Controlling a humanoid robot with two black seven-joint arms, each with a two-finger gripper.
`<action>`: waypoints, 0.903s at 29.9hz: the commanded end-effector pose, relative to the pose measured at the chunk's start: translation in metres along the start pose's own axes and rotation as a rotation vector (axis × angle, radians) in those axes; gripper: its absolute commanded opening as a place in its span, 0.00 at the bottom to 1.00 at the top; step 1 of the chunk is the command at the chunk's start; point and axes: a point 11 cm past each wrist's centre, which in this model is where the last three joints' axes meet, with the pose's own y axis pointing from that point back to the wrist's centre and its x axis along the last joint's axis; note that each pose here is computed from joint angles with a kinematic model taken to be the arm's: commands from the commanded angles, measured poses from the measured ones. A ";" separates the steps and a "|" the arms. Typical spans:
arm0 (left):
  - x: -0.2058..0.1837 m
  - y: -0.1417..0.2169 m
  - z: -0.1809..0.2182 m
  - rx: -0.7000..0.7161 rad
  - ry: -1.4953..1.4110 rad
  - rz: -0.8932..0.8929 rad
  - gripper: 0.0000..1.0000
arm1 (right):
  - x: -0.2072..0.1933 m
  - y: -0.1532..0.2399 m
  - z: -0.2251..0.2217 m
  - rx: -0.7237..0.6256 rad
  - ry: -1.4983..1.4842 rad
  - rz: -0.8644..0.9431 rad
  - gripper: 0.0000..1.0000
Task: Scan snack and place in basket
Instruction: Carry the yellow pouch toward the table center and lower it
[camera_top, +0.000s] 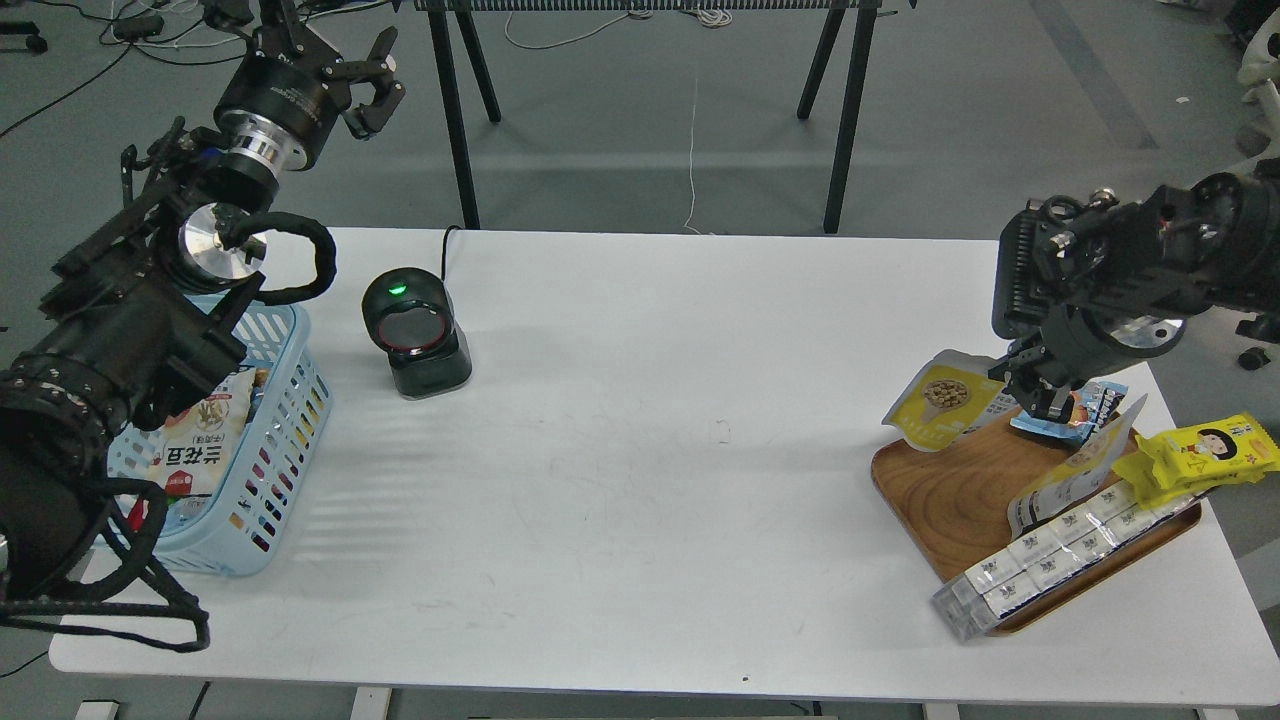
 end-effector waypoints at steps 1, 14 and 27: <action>0.000 0.000 0.000 0.001 -0.001 0.000 1.00 | 0.018 0.013 0.002 -0.017 0.039 0.034 0.00; 0.002 0.001 0.003 -0.001 -0.005 0.003 1.00 | 0.123 0.005 -0.034 0.161 0.060 0.177 0.00; 0.006 0.003 0.003 0.000 -0.010 0.012 1.00 | 0.206 -0.013 -0.043 0.177 0.105 0.222 0.00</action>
